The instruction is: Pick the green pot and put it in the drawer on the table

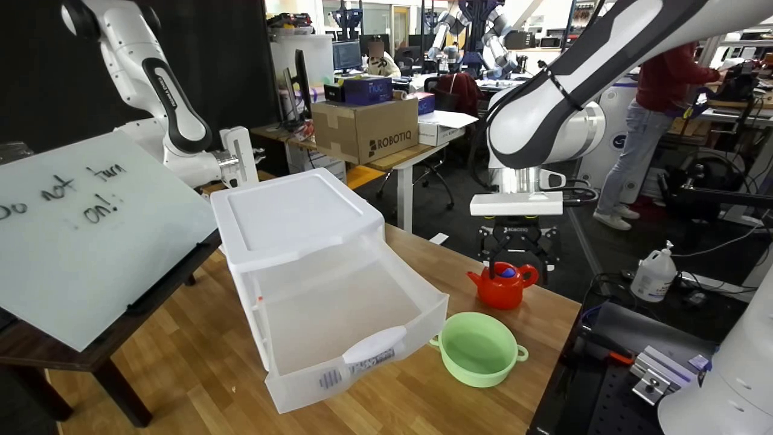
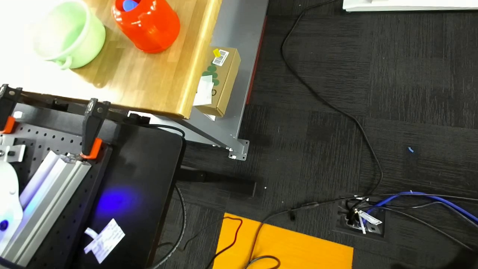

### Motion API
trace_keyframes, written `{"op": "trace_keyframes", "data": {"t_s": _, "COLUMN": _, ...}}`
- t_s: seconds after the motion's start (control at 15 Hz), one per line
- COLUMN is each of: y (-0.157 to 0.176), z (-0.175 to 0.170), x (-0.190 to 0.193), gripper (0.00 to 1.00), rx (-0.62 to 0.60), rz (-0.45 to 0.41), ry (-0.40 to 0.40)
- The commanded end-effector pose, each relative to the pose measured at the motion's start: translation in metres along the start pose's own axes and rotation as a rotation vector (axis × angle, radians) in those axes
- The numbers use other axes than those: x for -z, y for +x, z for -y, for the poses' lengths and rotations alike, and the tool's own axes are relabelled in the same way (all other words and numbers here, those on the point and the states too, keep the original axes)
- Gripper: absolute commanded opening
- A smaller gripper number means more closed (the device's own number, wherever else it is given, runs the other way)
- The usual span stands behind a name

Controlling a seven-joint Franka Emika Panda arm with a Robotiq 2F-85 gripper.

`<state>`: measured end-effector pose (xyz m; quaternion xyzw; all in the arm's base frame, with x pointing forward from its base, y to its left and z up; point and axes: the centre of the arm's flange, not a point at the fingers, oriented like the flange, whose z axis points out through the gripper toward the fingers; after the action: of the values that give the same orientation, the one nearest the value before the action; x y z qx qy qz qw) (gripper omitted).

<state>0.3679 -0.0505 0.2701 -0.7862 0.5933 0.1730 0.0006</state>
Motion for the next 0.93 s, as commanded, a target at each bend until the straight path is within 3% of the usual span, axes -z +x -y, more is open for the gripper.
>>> {"op": "trace_keyframes", "data": {"t_s": 0.0, "y": 0.022, "z": 0.011, "x": -0.012, "gripper": 1.0, "rx": 0.03, "rz": 0.052, "ry": -0.069}}
{"op": "trace_keyframes", "data": {"t_s": 0.33, "y": 0.043, "z": 0.026, "x": -0.028, "gripper": 1.0, "rx": 0.055, "rz": 0.133, "ry": -0.148}}
{"op": "trace_keyframes", "data": {"t_s": 0.53, "y": 0.039, "z": 0.042, "x": -0.028, "gripper": 1.0, "rx": 0.07, "rz": 0.141, "ry": -0.188}}
{"op": "trace_keyframes", "data": {"t_s": 0.6, "y": 0.037, "z": 0.029, "x": -0.032, "gripper": 1.0, "rx": 0.051, "rz": 0.114, "ry": -0.156}}
{"op": "trace_keyframes", "data": {"t_s": 0.87, "y": 0.035, "z": 0.038, "x": -0.032, "gripper": 1.0, "rx": 0.064, "rz": 0.122, "ry": -0.177}}
